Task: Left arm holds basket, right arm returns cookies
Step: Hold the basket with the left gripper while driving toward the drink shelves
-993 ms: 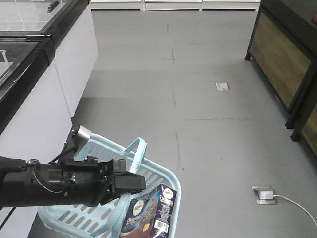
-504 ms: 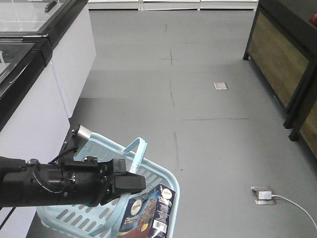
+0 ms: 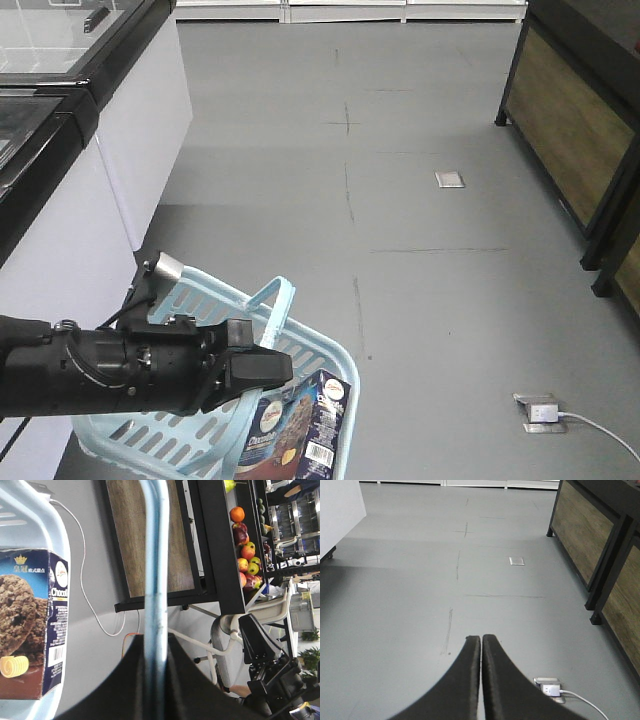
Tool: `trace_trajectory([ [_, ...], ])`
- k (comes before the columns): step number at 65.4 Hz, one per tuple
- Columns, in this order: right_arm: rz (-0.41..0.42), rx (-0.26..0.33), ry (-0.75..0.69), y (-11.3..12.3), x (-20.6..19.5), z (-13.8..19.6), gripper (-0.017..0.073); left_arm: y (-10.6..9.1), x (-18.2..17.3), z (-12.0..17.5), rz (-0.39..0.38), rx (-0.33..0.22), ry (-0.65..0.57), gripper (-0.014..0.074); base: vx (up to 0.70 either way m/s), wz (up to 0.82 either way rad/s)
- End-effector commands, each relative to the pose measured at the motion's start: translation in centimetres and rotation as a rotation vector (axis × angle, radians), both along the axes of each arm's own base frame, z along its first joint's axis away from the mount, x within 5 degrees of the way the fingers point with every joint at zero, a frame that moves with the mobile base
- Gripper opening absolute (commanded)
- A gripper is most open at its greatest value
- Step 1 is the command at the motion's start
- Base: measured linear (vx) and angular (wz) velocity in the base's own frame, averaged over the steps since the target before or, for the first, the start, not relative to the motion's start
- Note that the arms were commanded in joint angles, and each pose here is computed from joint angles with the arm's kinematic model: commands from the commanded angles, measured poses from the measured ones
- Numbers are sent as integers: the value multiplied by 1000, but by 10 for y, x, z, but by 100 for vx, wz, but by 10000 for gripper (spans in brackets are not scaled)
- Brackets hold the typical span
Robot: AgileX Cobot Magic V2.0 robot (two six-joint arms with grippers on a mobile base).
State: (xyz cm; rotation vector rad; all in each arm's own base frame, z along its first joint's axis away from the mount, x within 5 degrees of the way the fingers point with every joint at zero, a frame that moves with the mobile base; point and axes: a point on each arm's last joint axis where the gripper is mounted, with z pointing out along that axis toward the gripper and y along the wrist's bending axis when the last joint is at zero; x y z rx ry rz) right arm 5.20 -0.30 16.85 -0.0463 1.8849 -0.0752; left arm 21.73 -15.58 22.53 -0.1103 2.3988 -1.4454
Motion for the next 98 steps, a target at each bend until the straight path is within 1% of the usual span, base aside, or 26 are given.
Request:
trace_trajectory([
  [1, 11, -15, -84, 1, 2, 8, -3, -4, 0, 24, 8, -116, -39, -8, 13, 5],
  [35, 11, -15, -84, 1, 2, 8, -3, -4, 0, 24, 9, -117, -39, -8, 16, -6],
  [98, 11, -15, -84, 1, 2, 8, -3, -4, 0, 24, 9, -117, -39, -8, 25, -1],
])
